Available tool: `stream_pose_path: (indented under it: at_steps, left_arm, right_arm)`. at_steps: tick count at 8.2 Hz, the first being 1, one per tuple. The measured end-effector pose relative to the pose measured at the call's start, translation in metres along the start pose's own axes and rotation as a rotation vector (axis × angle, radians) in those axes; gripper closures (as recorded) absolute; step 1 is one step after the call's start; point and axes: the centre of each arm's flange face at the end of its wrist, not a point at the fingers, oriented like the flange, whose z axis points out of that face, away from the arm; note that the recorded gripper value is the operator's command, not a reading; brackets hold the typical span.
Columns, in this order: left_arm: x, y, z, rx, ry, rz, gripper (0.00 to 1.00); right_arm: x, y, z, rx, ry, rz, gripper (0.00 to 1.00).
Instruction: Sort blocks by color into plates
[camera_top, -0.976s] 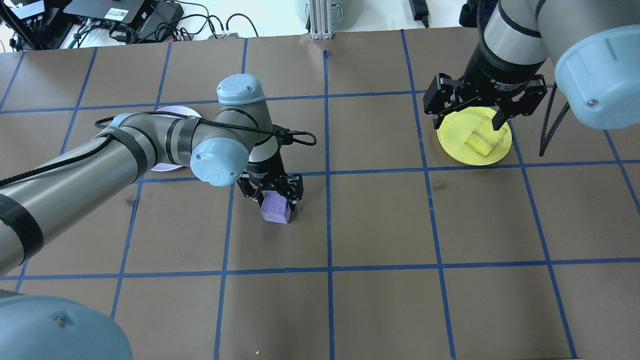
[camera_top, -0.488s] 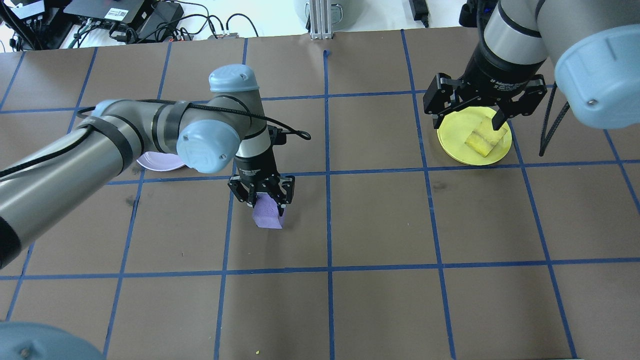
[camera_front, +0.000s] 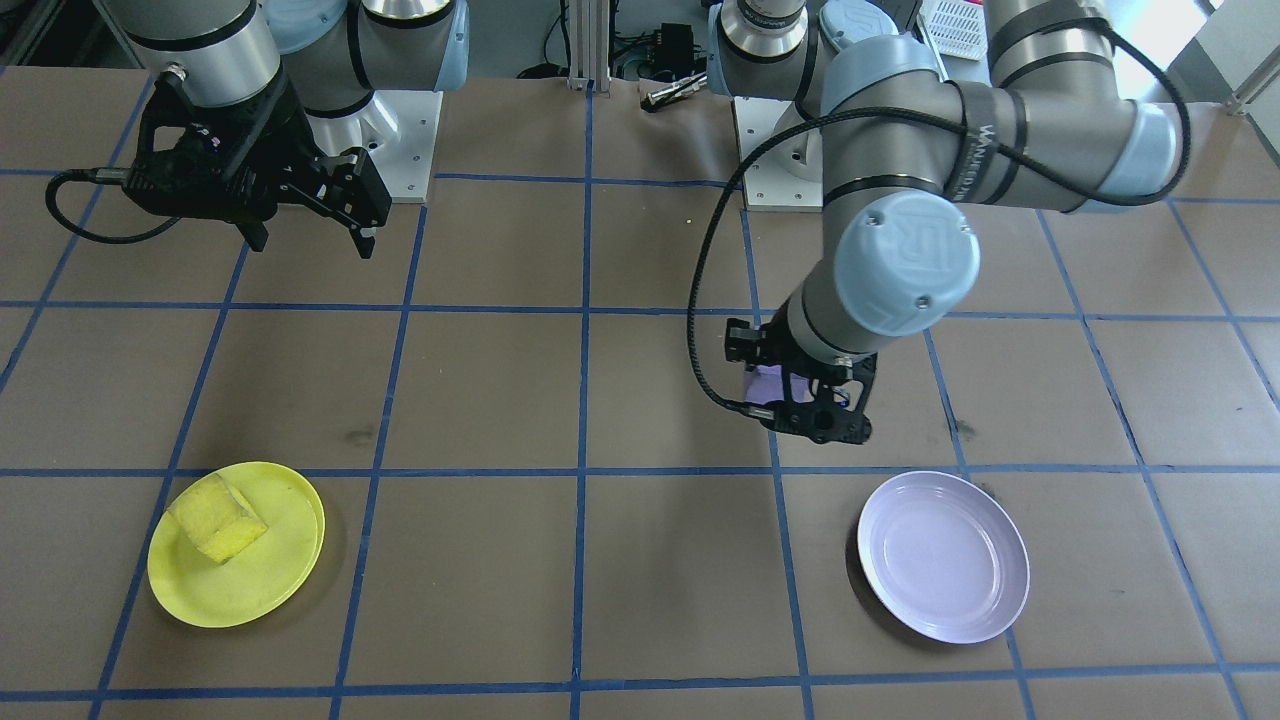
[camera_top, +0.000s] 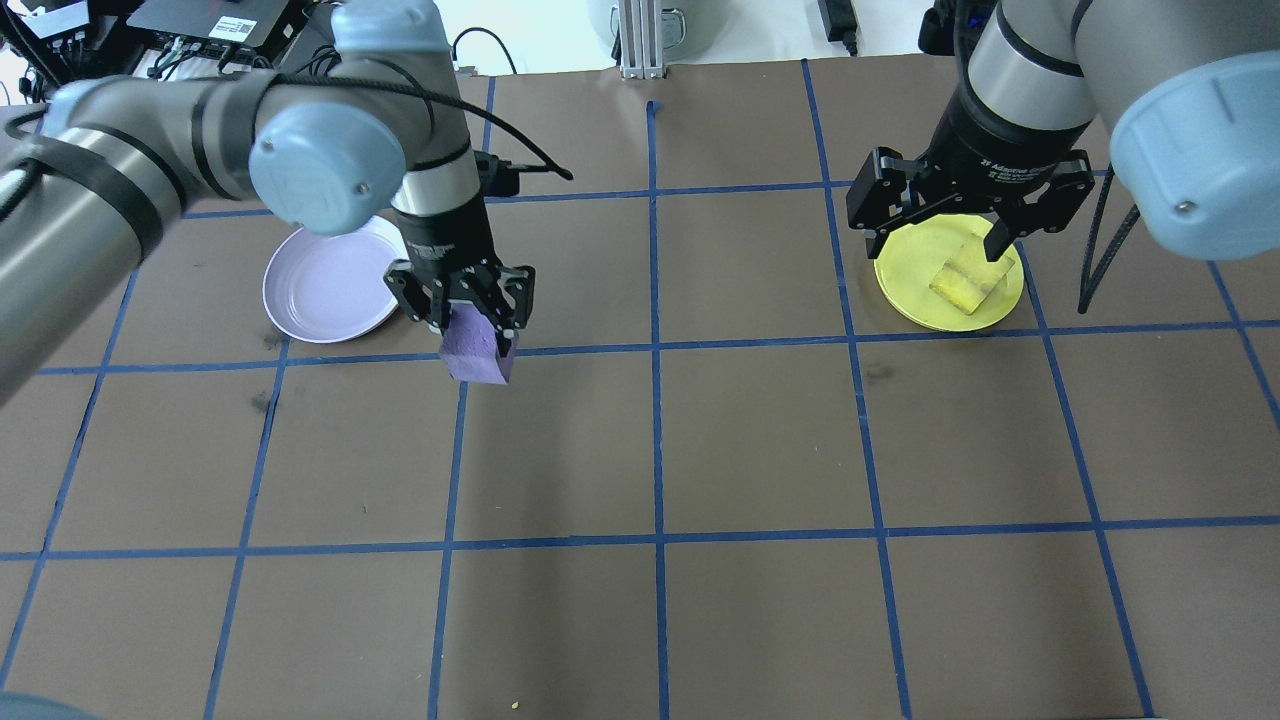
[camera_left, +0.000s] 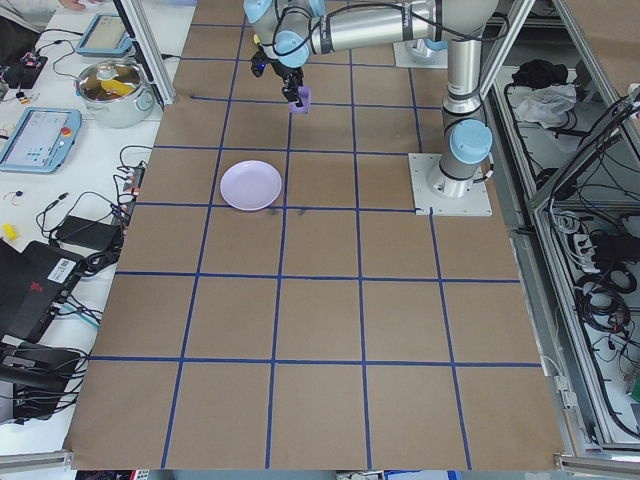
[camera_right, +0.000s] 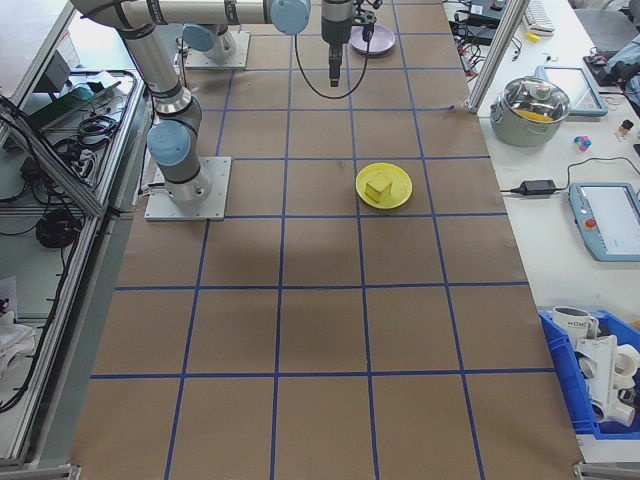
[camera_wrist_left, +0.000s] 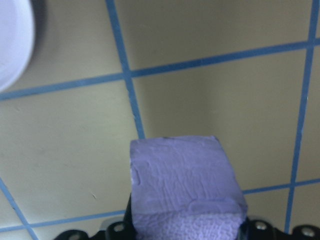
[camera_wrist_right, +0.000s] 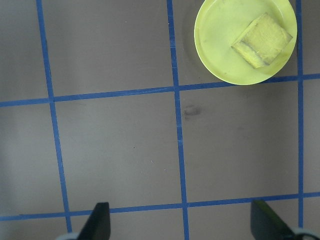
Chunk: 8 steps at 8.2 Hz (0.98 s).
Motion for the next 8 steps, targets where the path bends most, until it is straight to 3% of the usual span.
stream_pose_path:
  at_steps: [2, 5, 8]
  left_arm:
    - [-0.076, -0.021, -0.035, 0.123, 0.002, 0.046, 1.0]
    - [-0.17, -0.053, -0.037, 0.247, -0.089, 0.114, 1.0]
    - [-0.204, -0.091, -0.001, 0.274, -0.122, 0.127, 0.96]
  right_arm:
    - [0.0, 0.0, 0.0, 0.0, 0.0, 0.0, 0.0]
    - [0.0, 0.0, 0.0, 0.0, 0.0, 0.0, 0.0]
    - [0.0, 0.0, 0.0, 0.0, -0.002, 0.0, 0.0]
